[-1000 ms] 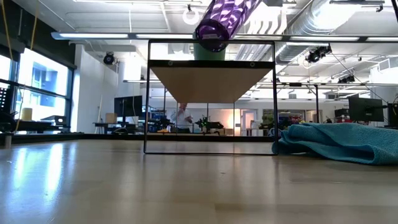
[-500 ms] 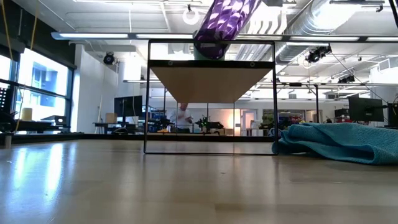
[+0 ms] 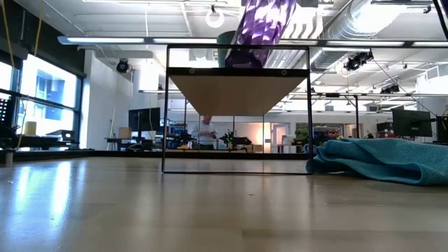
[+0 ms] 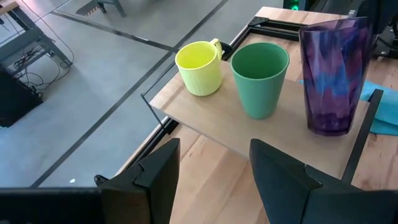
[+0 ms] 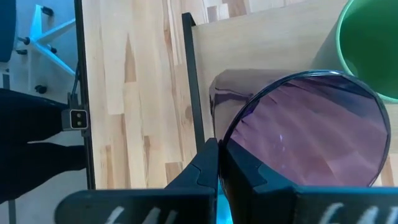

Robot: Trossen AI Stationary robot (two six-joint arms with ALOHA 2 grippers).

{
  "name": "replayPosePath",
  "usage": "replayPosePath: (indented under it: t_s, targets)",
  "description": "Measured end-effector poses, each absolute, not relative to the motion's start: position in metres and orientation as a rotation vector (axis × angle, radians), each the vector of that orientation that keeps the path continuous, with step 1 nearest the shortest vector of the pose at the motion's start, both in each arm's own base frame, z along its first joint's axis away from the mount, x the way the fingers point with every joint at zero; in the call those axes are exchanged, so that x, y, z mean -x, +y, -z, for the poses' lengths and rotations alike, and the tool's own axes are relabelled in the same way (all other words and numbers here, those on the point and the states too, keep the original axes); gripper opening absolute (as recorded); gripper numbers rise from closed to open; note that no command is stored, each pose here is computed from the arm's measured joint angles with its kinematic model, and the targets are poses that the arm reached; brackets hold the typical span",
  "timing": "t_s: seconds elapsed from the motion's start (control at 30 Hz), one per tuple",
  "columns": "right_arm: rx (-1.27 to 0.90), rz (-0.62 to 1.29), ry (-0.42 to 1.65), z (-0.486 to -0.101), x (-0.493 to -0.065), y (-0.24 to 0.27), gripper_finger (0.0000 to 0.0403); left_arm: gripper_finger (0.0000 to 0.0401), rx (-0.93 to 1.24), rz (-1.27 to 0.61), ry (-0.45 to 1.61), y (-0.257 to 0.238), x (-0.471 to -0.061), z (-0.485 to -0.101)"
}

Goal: Stack small to large cups/mugs on shelf
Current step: Put the purple glass on the shelf

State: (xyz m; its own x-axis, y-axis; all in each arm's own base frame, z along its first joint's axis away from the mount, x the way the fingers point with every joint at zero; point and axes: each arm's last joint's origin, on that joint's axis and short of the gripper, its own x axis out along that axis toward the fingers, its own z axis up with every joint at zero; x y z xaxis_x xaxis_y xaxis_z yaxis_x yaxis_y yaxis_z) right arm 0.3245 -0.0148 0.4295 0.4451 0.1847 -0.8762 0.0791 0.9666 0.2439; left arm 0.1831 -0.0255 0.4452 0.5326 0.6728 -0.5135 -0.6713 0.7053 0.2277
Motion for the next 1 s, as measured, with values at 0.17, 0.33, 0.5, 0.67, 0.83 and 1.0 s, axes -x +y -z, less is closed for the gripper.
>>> replayPosePath:
  t_s: [0.17, 0.33, 0.5, 0.67, 0.83, 1.0]
  targets:
    - [-0.265, -0.066, 1.114, -0.4289, -0.325, -0.0148, 0.0, 0.0184, -0.001, -0.799, 0.615, -0.0256, -0.1831, -0.4451]
    - [-0.268, -0.064, 1.114, -0.4289, -0.325, -0.0149, 0.0, 0.0184, -0.002, -0.799, 0.616, -0.0256, -0.183, -0.445]
    - [-0.269, -0.067, 1.116, -0.428, -0.3261, -0.0146, 0.0, 0.0184, -0.001, -0.799, 0.616, -0.0256, -0.183, -0.445]
    - [-0.261, -0.085, 1.122, -0.4243, -0.3314, -0.0104, 0.0, 0.0184, 0.0, -0.798, 0.616, -0.0256, -0.183, -0.4451]
    - [-0.264, -0.092, 1.127, -0.4233, -0.3321, -0.01, 0.0, 0.0184, 0.004, -0.794, 0.618, -0.0257, -0.183, -0.445]
    - [-0.267, -0.089, 1.135, -0.4241, -0.3298, -0.0099, 0.0, 0.0184, 0.012, -0.784, 0.625, -0.026, -0.1831, -0.4447]
